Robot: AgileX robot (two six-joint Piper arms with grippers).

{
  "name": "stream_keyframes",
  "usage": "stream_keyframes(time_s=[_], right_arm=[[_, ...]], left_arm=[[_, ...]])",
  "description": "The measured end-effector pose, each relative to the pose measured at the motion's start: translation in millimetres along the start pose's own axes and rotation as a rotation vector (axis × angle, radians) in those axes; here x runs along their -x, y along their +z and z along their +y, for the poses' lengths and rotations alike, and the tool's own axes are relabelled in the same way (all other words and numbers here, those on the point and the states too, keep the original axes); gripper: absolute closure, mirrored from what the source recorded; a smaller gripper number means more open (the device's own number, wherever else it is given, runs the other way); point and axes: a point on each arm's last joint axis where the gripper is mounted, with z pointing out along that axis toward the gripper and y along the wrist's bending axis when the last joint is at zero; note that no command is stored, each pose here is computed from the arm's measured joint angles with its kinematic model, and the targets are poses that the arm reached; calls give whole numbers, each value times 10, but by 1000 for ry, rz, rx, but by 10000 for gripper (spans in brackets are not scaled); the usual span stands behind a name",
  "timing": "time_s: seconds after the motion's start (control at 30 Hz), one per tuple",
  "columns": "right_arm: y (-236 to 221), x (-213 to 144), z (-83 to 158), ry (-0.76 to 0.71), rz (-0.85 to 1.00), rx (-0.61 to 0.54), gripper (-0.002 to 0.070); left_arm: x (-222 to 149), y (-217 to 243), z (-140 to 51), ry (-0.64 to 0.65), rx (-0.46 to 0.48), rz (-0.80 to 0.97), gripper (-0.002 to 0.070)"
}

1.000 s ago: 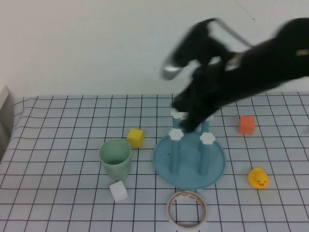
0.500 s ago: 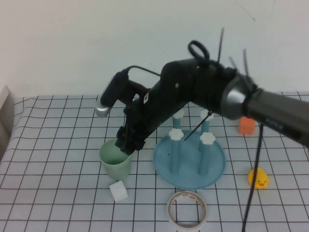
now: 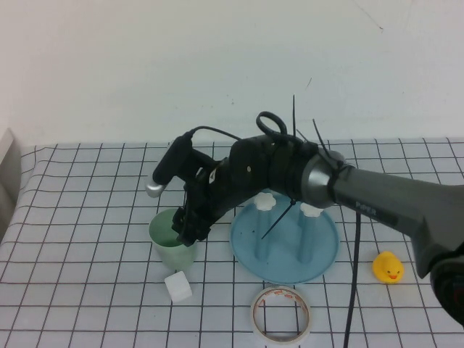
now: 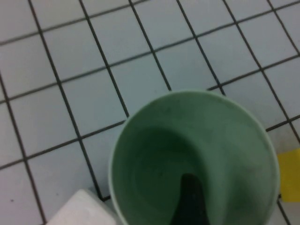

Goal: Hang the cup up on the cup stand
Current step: Pick up the cup from the table

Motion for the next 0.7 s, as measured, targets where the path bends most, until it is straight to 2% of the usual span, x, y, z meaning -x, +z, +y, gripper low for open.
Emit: stream_keyframes(time_s=[0.43, 0.53, 0.7], right_arm=[[179, -135, -13, -51, 43, -23, 195], [177, -133, -13, -51, 43, -23, 261], [175, -121, -18, -52, 39, -25, 475]], left_arm=[[-20, 0, -1, 0, -1, 22, 676], [-22, 0, -1, 0, -1, 24, 676], [-23, 0, -1, -2, -1, 26, 676]])
